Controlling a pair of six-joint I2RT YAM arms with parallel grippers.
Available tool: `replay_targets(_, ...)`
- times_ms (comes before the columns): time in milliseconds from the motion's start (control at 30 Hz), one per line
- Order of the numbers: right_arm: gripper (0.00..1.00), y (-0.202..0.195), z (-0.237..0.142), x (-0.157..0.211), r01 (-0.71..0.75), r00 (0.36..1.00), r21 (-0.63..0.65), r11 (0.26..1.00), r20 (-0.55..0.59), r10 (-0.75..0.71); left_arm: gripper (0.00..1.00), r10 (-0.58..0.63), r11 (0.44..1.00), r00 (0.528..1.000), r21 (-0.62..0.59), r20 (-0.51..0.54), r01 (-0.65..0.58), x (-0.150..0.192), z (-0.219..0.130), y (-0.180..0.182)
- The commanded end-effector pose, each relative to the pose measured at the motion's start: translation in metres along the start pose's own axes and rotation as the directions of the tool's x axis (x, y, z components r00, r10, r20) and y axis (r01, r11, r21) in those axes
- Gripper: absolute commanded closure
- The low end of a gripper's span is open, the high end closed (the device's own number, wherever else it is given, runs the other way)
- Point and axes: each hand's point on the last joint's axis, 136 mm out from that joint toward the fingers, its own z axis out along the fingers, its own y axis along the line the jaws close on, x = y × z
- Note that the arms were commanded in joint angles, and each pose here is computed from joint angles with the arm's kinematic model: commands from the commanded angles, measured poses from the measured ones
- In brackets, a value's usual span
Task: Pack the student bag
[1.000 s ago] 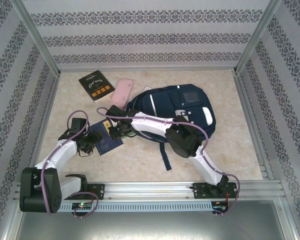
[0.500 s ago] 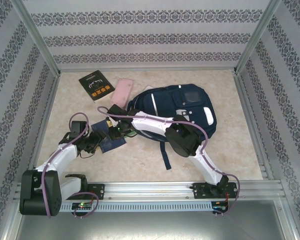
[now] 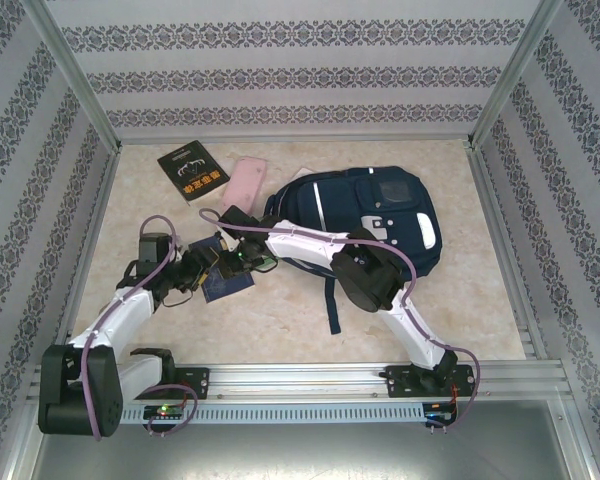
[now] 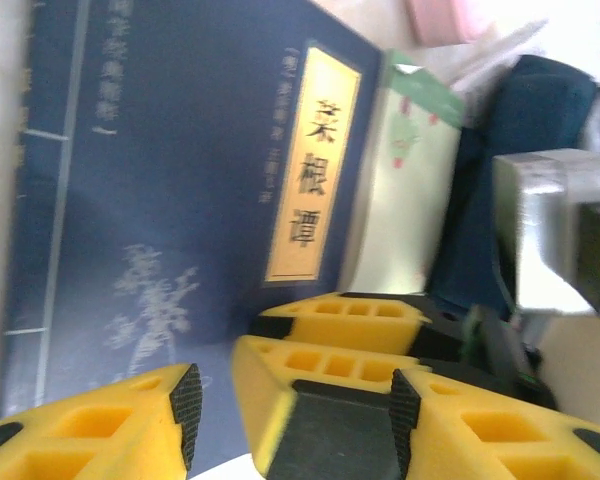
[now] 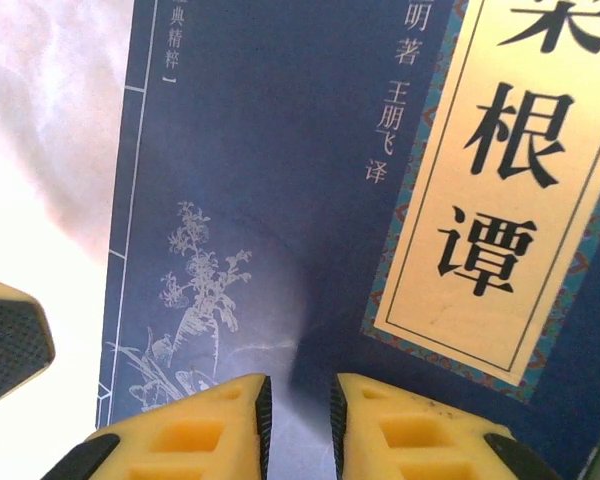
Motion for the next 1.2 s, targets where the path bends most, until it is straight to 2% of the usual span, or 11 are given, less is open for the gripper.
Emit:
replay_targets(0,0.71,-0.009,-0.001,0.008,-0.023,0.999,0.031,0.999,-0.022,0.024,0.44,0.055,0.990,0.998,-0.129,0.032,-0.051,-0.004,-0.012,0.013)
replay_targets(167,0.67,-0.008,-0.028,-0.007,-0.018,0.999,0.065,0.998,0.042,0.015,0.44,0.037,0.965,0.996,-0.261,0.080,-0.015,-0.007,-0.021,0.040)
replay_targets(267,0.61,-0.011,-0.042,-0.007,-0.031,0.997,0.088,0.996,0.067,0.025,0.43,0.030,0.955,0.997,-0.295,0.070,-0.008,-0.006,-0.018,0.047)
replay_targets(400,0.59,-0.020,-0.048,0.003,-0.070,0.996,0.094,0.993,0.060,0.065,0.42,0.028,0.954,0.998,-0.300,0.056,-0.010,-0.006,-0.014,0.049)
replay_targets(800,0.56,-0.037,-0.021,0.035,-0.163,0.986,0.062,0.985,-0.035,0.165,0.39,0.027,0.961,1.000,-0.274,-0.005,-0.027,-0.001,0.000,0.048)
replay_targets(933,0.61,-0.028,-0.016,0.031,-0.163,0.985,0.017,0.987,-0.052,0.163,0.38,0.007,0.963,0.999,-0.267,-0.051,-0.020,0.005,0.011,0.052)
replay_targets(1167,0.54,-0.031,-0.014,0.037,-0.153,0.985,0.069,0.986,-0.069,0.158,0.37,0.001,0.961,0.998,-0.275,-0.069,-0.020,0.006,0.014,0.055)
